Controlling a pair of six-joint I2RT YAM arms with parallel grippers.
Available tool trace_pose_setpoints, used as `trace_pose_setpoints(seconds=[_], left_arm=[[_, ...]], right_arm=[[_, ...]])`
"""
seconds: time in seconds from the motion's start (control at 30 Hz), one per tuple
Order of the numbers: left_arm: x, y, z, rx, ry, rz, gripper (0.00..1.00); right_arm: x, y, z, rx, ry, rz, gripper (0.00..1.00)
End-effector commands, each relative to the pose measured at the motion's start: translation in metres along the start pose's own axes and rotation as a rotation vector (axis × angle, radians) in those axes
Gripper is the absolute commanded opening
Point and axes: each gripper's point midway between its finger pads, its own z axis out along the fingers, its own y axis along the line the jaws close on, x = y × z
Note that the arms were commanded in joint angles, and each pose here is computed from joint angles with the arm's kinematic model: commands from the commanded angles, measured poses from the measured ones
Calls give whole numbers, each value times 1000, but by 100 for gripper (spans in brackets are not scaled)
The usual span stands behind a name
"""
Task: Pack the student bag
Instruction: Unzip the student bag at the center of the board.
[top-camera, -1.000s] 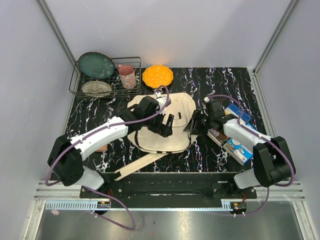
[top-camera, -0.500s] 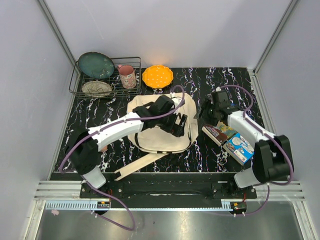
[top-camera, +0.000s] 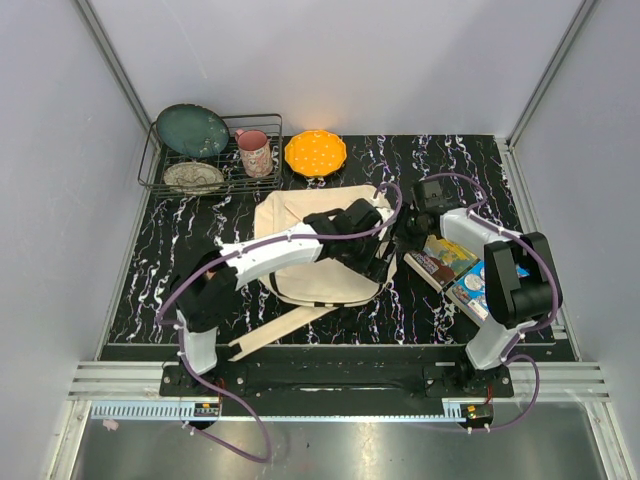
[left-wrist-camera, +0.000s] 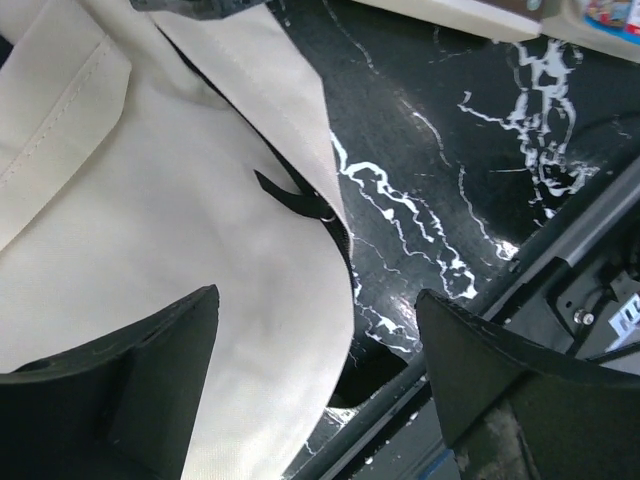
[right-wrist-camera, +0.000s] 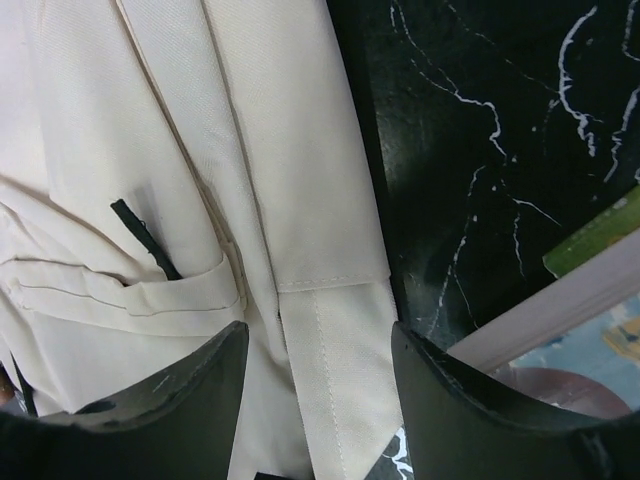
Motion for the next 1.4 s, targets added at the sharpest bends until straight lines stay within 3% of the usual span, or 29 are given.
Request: trace_pose_setpoints(seconds=[0.0, 0.37, 0.43, 0.73, 1.37], left_arm=[[-8, -3, 6, -2, 4, -23, 82], [-35, 6, 33, -46, -48, -29, 77], [-42, 11, 34, -45, -56, -48, 67], [-31, 30, 44, -67, -10, -85, 61], [-17, 11, 60, 68, 37, -122, 38]], right_arm=[[-16, 23, 2, -81, -28, -42, 65], [-5, 19, 9, -98, 1, -43, 61], [-2, 16, 11, -92, 9, -40, 59], [3, 16, 12, -106, 19, -27, 56], [7, 17, 19, -117, 39, -27, 55]])
